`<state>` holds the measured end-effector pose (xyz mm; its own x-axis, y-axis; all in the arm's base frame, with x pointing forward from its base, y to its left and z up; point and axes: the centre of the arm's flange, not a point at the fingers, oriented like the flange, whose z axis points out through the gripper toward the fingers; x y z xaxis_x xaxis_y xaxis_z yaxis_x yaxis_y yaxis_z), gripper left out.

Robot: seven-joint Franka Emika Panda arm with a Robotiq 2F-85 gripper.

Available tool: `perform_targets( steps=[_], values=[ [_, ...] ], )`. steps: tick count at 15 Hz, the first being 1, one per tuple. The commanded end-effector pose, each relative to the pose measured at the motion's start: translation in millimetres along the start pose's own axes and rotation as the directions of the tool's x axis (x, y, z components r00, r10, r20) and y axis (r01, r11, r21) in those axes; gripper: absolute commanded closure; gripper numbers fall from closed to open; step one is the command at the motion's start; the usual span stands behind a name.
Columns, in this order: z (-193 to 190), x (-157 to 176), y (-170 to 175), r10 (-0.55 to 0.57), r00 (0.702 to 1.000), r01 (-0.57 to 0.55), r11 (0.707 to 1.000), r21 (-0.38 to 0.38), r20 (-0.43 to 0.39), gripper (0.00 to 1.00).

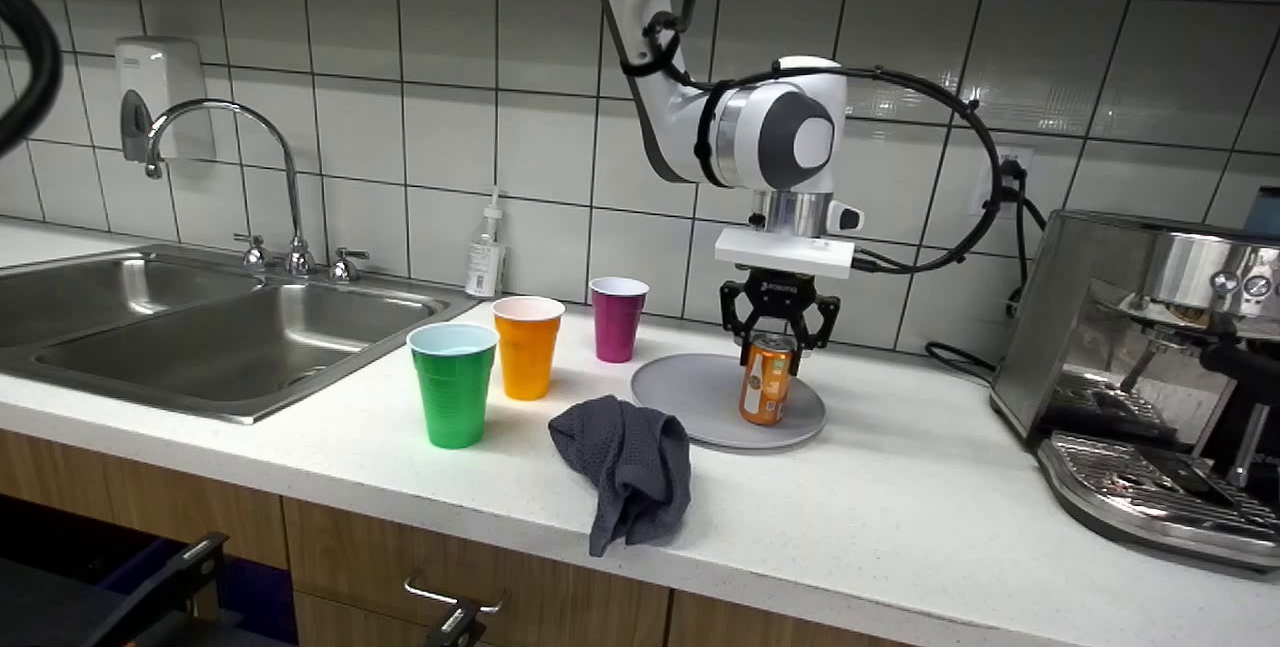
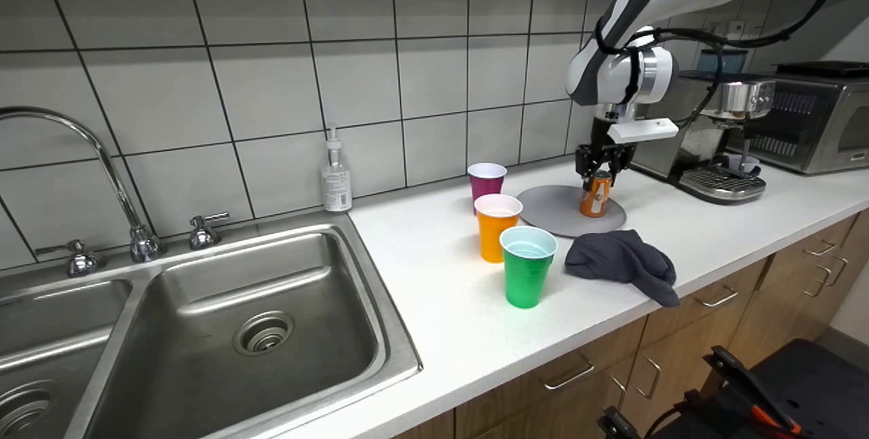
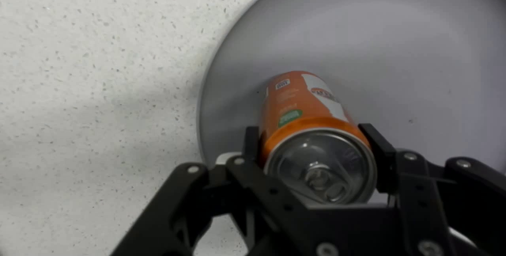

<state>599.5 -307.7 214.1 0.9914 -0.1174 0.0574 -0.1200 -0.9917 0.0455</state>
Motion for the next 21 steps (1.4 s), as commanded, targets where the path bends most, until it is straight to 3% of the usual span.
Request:
perform_targets(
  steps=[1, 21],
  values=[
    [-18.3, 6.3, 7.3, 0.002, 0.999, -0.001, 1.0, 0.01, -0.043, 0.62],
    [-39.7, 2.6, 95.3, 0.192, 0.976, -0.197, 0.98, -0.033, -0.101, 0.62]
  ],
)
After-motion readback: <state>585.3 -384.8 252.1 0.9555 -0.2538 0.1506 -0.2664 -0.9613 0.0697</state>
